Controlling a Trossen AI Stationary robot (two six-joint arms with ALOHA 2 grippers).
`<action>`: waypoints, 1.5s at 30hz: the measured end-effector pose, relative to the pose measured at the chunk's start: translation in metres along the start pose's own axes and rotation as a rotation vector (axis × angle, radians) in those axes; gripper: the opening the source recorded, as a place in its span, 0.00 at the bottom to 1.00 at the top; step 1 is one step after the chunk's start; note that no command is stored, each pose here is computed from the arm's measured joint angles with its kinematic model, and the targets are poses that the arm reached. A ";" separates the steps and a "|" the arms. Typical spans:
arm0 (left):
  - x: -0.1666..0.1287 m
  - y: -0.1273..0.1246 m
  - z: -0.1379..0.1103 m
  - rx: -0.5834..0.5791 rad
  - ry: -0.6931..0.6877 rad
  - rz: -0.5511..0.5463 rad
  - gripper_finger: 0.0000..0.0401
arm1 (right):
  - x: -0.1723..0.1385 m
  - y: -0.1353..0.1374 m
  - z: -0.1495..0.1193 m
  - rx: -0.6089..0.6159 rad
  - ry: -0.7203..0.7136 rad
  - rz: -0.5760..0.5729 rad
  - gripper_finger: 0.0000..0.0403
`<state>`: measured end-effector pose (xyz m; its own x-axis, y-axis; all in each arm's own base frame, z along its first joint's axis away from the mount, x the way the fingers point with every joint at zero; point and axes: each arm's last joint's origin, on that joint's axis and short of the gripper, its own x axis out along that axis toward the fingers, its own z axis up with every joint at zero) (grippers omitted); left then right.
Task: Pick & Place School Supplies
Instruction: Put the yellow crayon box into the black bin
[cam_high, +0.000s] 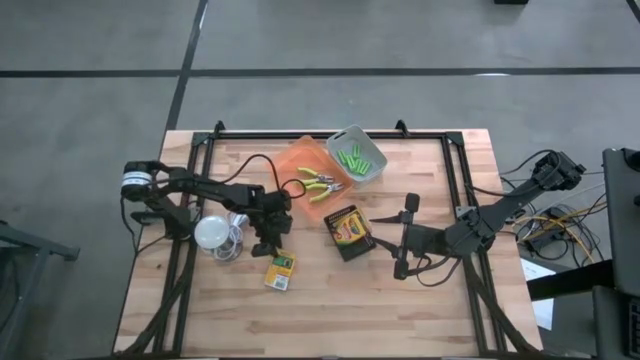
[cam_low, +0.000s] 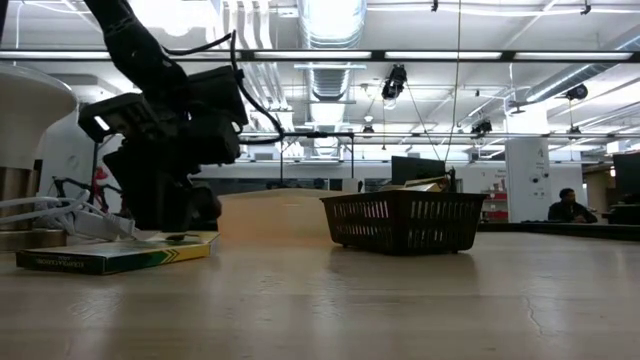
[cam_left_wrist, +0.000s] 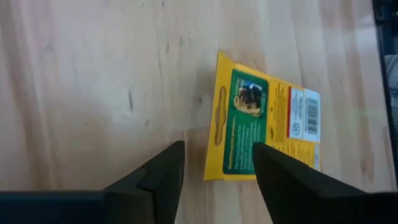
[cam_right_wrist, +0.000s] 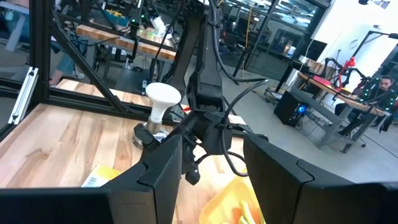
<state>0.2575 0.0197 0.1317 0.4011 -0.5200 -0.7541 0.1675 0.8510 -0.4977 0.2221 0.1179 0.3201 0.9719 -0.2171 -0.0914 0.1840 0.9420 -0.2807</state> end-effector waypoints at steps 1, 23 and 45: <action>0.000 0.000 0.000 -0.003 -0.005 -0.003 0.48 | 0.000 0.000 0.000 0.000 0.000 0.000 0.42; 0.001 -0.002 0.001 -0.005 -0.010 -0.026 0.11 | 0.000 0.000 0.000 0.000 0.000 0.000 0.42; -0.022 -0.014 0.050 0.023 -0.107 0.028 0.00 | 0.000 0.000 0.000 0.000 0.000 0.000 0.42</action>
<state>0.2913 0.0234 0.1765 0.4993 -0.4865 -0.7169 0.1753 0.8671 -0.4663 0.2221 0.1179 0.3201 0.9719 -0.2171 -0.0914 0.1840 0.9420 -0.2807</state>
